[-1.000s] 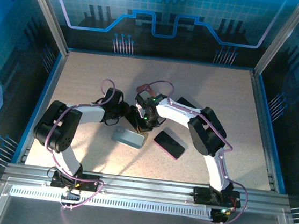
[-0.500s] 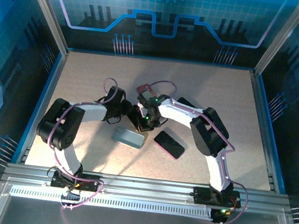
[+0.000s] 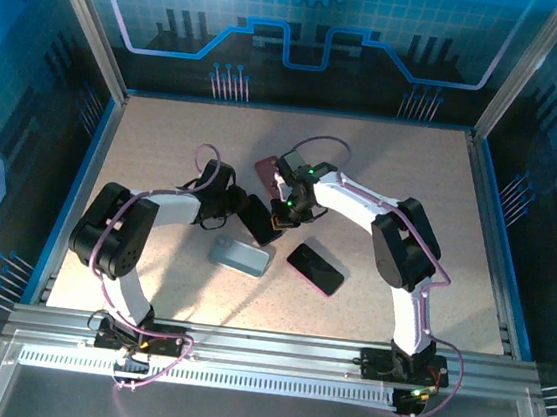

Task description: Put the phone into the phone case

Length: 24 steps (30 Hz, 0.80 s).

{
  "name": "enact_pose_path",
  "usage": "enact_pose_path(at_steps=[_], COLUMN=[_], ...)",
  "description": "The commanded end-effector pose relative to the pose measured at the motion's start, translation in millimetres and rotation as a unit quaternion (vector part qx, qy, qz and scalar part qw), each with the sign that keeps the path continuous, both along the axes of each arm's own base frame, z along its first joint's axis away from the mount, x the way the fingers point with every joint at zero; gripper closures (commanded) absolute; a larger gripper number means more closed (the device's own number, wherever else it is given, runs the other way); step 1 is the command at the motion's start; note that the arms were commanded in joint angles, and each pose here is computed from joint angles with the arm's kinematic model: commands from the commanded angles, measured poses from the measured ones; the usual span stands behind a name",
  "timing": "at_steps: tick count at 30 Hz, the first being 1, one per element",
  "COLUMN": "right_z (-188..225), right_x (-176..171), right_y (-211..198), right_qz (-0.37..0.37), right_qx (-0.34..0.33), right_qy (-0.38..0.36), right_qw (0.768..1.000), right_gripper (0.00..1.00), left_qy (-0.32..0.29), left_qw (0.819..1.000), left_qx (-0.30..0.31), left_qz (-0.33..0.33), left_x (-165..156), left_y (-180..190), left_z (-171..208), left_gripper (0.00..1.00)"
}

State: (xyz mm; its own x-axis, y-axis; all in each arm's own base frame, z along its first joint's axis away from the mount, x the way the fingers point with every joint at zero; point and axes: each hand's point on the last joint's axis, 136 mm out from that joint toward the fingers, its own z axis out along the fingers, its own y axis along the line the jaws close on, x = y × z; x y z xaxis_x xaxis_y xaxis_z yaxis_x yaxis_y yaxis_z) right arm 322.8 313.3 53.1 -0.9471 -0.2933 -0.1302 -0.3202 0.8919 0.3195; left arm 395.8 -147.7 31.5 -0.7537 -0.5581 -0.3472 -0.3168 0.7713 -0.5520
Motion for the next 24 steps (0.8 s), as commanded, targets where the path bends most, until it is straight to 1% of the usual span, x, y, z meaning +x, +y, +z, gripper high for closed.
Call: enact_pose_path(at_steps=[1,14,19,24], right_z=[-11,-37,-52,-73], right_x=[2,3,-8,-27], right_y=[-10,-12,-16,-21], right_qz=[0.009,0.014,0.029,0.043], right_qx=[-0.032,-0.047,-0.072,-0.095], right_qy=[0.004,0.021,0.035,0.056], right_qw=[0.999,0.999,0.996,0.993], right_gripper=[1.0,1.0,1.0,1.0], left_qy=[-0.009,0.001,0.005,0.015], left_qw=[1.0,1.0,1.0,1.0], left_qx=[0.0,-0.003,-0.004,-0.003], left_qz=[-0.009,-0.01,-0.013,-0.016], left_x=[-1,-1,1,0], left_y=[-5,-8,-11,-14], left_z=[16,8,3,-7], left_gripper=[0.75,0.75,0.75,0.79])
